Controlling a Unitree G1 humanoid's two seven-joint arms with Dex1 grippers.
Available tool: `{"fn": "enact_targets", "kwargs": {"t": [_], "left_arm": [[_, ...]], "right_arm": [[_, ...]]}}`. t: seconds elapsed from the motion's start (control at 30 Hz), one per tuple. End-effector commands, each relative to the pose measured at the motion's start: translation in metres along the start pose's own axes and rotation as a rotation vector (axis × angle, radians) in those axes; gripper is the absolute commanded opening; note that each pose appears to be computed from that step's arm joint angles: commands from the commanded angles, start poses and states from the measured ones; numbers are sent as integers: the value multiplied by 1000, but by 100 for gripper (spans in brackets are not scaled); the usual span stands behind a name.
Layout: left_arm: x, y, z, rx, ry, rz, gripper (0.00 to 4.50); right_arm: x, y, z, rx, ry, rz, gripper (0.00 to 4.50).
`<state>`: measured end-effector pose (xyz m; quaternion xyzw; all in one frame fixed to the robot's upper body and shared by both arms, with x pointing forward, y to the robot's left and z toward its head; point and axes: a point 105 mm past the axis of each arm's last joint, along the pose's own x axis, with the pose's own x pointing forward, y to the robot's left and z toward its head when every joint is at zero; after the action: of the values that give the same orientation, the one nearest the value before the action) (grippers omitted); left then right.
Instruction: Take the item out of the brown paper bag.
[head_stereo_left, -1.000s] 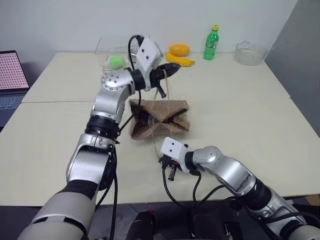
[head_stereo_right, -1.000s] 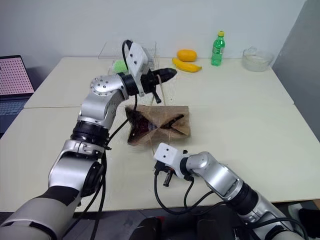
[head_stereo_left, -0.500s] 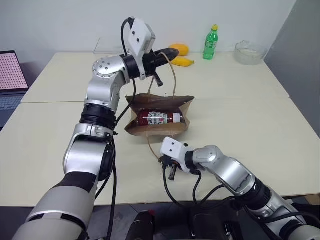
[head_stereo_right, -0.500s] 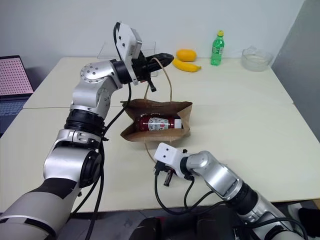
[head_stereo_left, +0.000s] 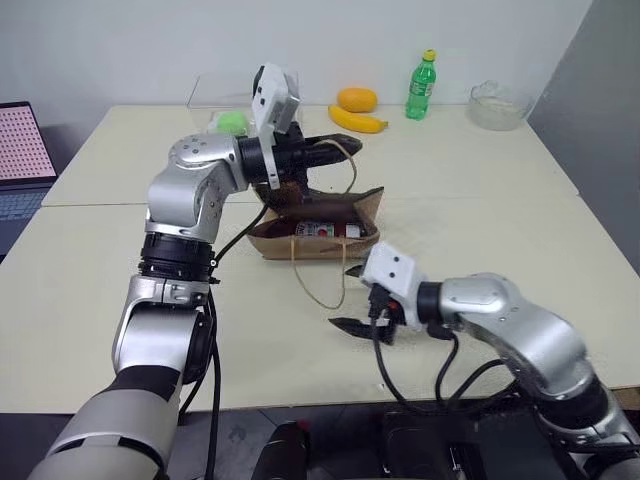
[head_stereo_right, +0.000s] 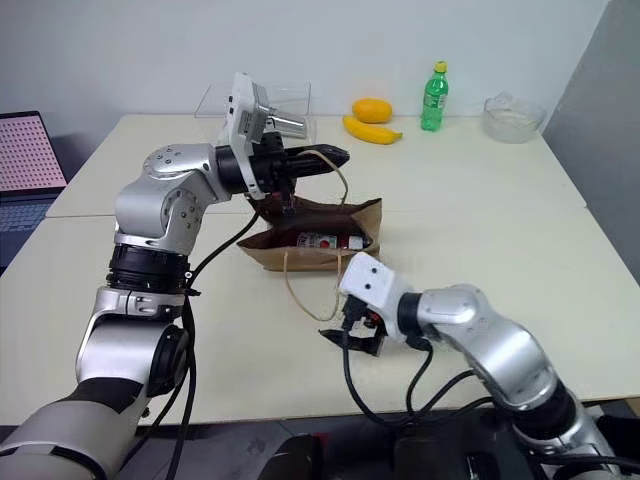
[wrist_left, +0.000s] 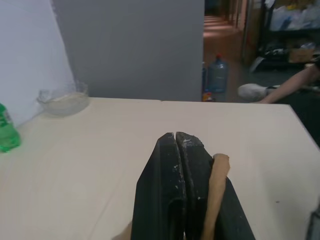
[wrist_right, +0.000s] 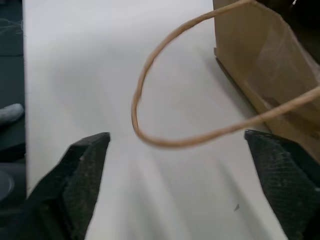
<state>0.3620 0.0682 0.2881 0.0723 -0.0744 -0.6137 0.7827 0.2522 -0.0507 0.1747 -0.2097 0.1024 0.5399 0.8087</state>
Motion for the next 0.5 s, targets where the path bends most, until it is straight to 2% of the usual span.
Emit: {"fn": "enact_targets", "kwargs": {"t": [0.03, 0.23, 0.37, 0.5], "left_arm": [[-1, -12, 21, -13, -43, -57, 0], [-3, -30, 34, -120, -60, -137, 0], [-7, -38, 30, -154, -35, -175, 0], [-8, -40, 28, -154, -31, -177, 0]], "right_arm": [[-17, 1, 18, -34, -57, 7, 447], [-21, 0, 30, 2, -115, -2, 447], [-4, -5, 40, 50, -150, -59, 447], [24, -19, 45, 92, -128, -111, 447]]}}
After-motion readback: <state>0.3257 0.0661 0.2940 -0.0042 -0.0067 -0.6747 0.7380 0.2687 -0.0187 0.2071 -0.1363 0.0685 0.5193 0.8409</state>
